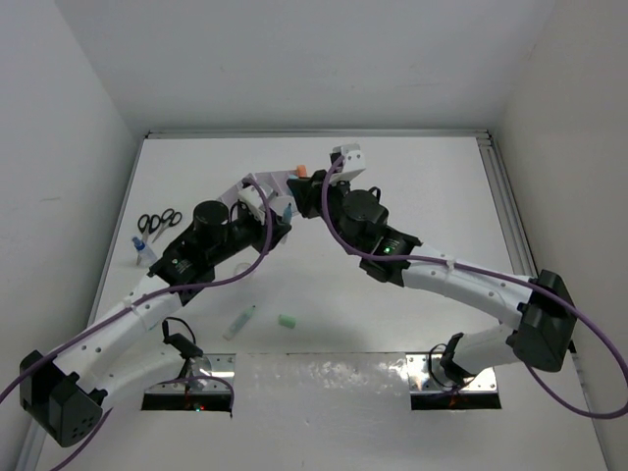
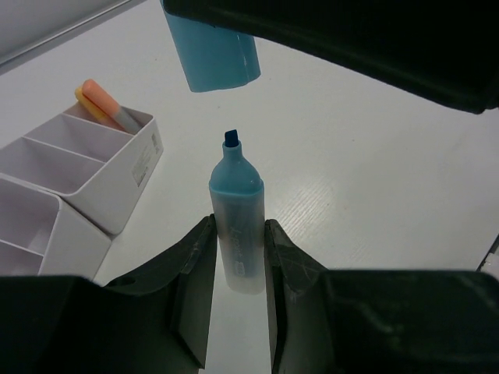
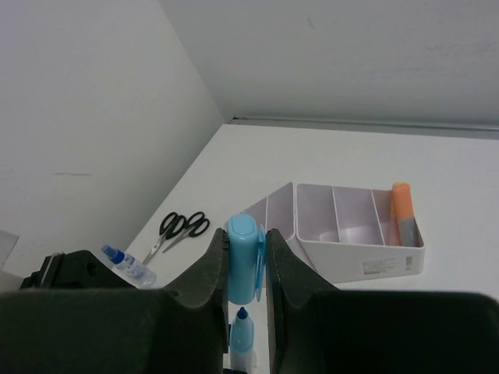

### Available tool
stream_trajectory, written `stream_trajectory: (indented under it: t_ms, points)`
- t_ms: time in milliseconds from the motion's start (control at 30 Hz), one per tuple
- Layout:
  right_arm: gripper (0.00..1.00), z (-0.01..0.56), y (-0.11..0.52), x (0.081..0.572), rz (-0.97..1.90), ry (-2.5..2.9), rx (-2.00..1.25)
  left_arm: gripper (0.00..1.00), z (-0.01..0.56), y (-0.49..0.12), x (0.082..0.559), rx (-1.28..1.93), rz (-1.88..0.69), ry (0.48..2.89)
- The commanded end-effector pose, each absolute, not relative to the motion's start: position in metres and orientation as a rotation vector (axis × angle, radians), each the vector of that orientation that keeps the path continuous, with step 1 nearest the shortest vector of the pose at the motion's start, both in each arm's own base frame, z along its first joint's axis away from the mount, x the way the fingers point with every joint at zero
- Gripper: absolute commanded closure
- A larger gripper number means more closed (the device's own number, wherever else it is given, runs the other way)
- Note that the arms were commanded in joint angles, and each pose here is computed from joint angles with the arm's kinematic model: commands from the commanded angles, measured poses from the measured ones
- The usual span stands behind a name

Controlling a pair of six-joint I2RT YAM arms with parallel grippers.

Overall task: Sort the stationery into containers
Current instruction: Close the pen cap on the pen.

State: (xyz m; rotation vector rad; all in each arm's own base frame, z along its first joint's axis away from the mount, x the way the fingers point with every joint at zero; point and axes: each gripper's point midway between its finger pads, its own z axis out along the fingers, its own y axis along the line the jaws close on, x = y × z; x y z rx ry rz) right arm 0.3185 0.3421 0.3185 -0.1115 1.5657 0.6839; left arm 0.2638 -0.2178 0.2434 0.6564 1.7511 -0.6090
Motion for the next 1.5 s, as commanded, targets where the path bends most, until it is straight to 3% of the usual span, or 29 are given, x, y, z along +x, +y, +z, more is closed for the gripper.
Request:
stream_trajectory:
  t_ms: [0, 700, 1067, 1467]
  points:
    - [1.0, 0.33, 0.353, 0.315, 0.753, 1.536, -0.093, 1.0, 0.263, -0.219, 0.266, 0.618, -0.621, 1.669]
    - [1.0, 0.297, 0.364, 0.307, 0.763, 1.618, -0.176, 1.0, 0.266, -0.208, 0.276, 0.541, -0.571, 1.642]
    - [1.0, 0.253, 0.382, 0.282, 0.83, 1.649, -0.348, 1.0, 0.336, -0.214, 0.271, 0.594, -0.66, 1.331]
    - [1.0, 0.195, 0.381, 0.266, 0.786, 1.732, -0.463, 1.0, 0.357, -0.203, 0.279, 0.591, -0.586, 1.26]
